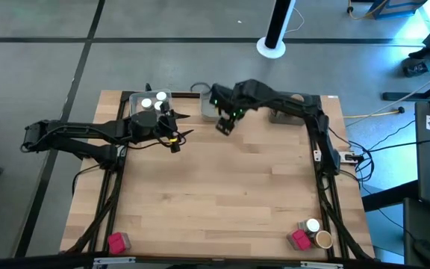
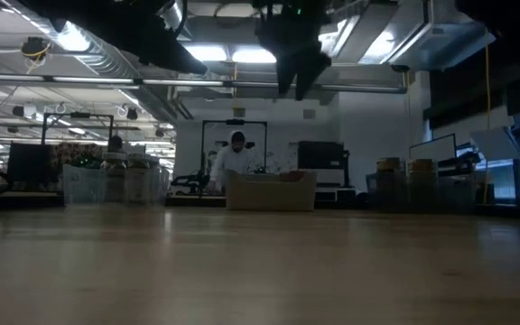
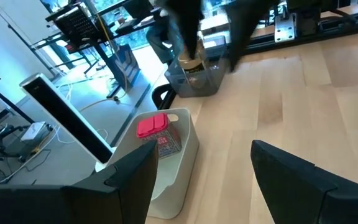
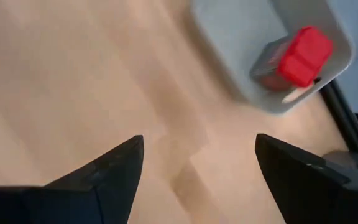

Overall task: Sort spices by type
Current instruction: Put the white seasoning bottle into the transparent bin

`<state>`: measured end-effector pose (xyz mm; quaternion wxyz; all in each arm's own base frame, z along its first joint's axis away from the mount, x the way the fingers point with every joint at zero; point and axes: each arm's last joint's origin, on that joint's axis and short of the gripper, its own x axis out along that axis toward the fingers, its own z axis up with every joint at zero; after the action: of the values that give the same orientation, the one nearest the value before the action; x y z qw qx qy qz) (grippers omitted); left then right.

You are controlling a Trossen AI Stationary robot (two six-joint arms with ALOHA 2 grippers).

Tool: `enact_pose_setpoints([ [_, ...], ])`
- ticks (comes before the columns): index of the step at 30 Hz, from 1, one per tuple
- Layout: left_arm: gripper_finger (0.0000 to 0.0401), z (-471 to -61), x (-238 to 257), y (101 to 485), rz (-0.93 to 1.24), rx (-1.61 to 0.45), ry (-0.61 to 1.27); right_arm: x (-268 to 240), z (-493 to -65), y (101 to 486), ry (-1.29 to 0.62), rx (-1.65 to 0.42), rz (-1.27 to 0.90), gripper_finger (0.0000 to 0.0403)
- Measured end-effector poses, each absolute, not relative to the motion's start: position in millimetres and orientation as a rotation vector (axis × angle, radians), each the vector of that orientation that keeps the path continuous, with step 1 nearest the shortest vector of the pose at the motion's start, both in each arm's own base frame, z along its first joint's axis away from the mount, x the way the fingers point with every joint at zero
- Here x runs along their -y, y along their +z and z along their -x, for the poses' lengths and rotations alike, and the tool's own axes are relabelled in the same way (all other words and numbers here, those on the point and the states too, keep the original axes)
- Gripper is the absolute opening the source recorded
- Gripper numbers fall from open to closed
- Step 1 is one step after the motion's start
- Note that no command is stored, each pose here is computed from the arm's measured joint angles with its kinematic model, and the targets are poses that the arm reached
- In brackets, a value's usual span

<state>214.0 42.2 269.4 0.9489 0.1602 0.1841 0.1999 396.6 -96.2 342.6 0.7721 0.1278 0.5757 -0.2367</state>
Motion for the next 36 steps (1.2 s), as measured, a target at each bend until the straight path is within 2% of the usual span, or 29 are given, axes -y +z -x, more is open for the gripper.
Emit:
enact_pose_setpoints([
  [15,0.0244,-214.1,-42.2,269.4,-0.322,-0.374,0.407,-20.3,-384.4,358.2,-0.328,-1.302,-0.112,0.0308],
  [28,0.0244,-213.9,-42.3,269.0,-0.317,-0.378,0.408,-71.5,-365.2,371.8,-0.218,-1.271,-0.090,0.0308],
  [36,0.0244,-213.9,-42.2,269.0,-0.315,-0.378,0.407,-86.6,-334.2,370.8,-0.277,-1.301,-0.167,0.0308],
])
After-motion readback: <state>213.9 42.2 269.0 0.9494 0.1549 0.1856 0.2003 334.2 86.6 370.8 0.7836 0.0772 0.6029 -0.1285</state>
